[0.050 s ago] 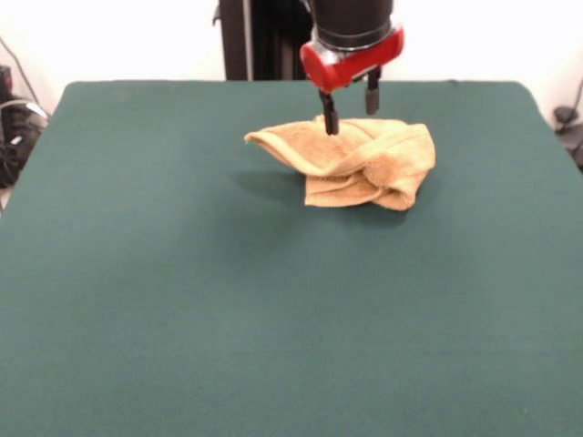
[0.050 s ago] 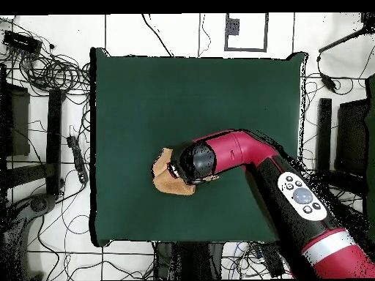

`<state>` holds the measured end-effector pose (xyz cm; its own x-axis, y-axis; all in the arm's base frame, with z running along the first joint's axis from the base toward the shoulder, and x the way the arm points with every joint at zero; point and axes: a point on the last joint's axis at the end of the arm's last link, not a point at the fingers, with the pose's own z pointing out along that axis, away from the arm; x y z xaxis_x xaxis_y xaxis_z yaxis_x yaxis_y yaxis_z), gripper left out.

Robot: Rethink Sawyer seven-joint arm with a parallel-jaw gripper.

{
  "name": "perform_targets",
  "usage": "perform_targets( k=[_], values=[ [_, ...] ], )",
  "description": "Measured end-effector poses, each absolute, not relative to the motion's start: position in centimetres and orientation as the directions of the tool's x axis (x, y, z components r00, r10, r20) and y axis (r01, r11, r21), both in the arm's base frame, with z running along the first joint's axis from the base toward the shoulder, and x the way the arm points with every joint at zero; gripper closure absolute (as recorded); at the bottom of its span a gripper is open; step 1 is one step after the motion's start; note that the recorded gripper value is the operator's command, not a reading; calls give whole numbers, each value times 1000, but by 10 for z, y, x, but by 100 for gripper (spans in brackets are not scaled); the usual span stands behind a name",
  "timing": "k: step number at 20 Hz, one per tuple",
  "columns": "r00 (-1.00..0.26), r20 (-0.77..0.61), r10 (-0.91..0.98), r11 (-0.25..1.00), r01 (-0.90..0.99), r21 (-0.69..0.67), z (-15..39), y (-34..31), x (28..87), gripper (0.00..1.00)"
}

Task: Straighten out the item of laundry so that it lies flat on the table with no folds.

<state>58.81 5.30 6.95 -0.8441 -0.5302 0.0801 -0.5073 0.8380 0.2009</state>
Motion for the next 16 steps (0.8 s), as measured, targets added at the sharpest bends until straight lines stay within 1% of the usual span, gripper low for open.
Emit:
perform_targets(
  k=[8, 12, 16],
  values=[
    [-835, 83, -544, 827, -516, 222, 80, 40, 593, 0],
    [-835, 82, -544, 827, -516, 224, 92, 30, 598, 0],
    [-842, 84, -533, 836, -509, 204, 116, 11, 611, 0]
  ],
)
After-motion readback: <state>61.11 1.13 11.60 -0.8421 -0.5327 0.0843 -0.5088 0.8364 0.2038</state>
